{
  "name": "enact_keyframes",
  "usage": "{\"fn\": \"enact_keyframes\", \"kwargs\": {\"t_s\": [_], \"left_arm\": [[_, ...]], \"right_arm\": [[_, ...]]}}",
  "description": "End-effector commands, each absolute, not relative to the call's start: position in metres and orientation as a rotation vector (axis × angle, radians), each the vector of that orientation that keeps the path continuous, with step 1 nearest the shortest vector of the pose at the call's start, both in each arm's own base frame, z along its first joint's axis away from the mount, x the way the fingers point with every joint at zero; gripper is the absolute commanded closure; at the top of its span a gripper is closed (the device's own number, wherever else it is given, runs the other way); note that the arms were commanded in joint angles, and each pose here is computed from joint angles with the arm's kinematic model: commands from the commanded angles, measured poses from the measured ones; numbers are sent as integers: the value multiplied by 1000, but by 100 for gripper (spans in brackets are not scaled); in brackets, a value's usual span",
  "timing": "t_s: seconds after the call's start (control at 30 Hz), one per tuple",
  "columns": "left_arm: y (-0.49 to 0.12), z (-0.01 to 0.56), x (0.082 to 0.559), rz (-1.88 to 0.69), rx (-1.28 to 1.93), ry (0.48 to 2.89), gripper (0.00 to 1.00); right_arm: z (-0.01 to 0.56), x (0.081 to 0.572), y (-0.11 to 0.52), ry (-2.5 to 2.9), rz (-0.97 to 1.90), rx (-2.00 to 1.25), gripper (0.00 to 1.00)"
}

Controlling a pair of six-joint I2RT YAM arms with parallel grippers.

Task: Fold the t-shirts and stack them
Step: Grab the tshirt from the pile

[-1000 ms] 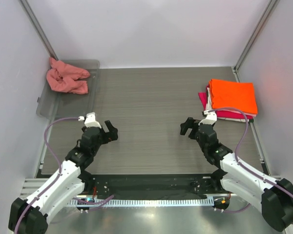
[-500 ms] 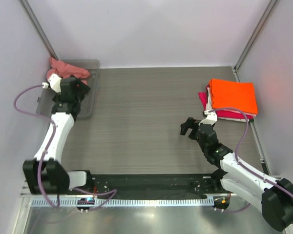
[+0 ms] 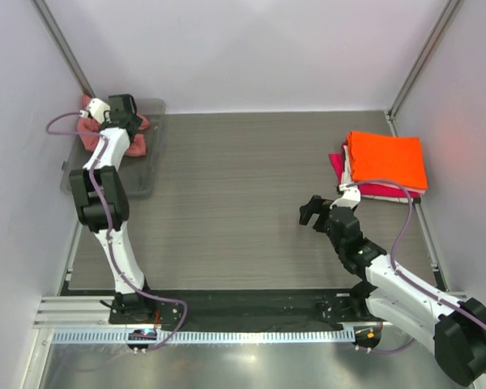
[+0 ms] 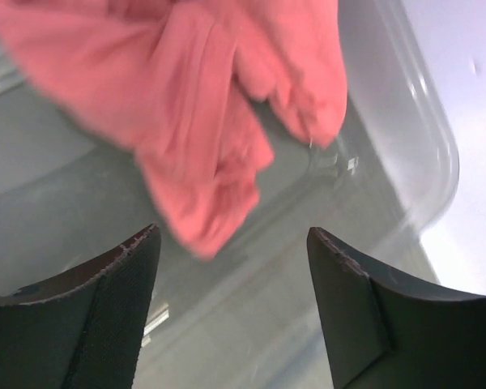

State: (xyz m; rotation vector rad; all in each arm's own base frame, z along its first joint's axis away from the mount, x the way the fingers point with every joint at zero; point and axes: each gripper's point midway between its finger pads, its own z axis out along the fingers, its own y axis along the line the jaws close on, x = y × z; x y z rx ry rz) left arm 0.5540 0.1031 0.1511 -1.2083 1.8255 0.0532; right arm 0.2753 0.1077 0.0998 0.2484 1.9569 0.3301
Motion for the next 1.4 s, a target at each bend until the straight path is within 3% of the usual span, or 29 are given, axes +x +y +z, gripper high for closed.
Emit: {"fn": "enact_keyframes", "kwargs": {"t_s": [0.0,0.03,0.1,0.3,0.57,0.67,0.77,0.8,0.87,1.0,1.2,1.33,1.37], "left_arm": [[132,170,580,131,-1219,1746,28],[138,144,583,167,-1239,1805,28],[143,150,600,144,-1238,1797,30],[141,96,603,122,-1307,1920,41],[159,100,573,234,-1330,1887,43],[163,90,564,262,-1333,1943,54],[166,74,551,217,-1397,1986,77],[169,71,551,184,-1404,1983,95],[171,78,546,161,-1401,1977,100],[164,123,549,74,-1331,1918,100],[117,254,553,-213,-1119,1792,100],[53,354,530,-361,-919,1718,100],[7,374,523,-447,-821,1737,100]], "right_arm": [[112,281,108,1911,346,272,4],[113,281,108,1910,343,272,4],[113,281,108,1911,343,270,4],[112,282,109,1916,338,270,4],[111,282,109,1922,340,264,4],[111,281,110,1921,343,265,4],[112,282,110,1921,347,263,4],[111,281,110,1923,344,264,4],[112,281,110,1921,346,262,4],[113,281,109,1914,347,264,4],[110,283,110,1927,338,261,4],[110,283,110,1928,333,261,4],[109,283,109,1928,328,264,4]]}}
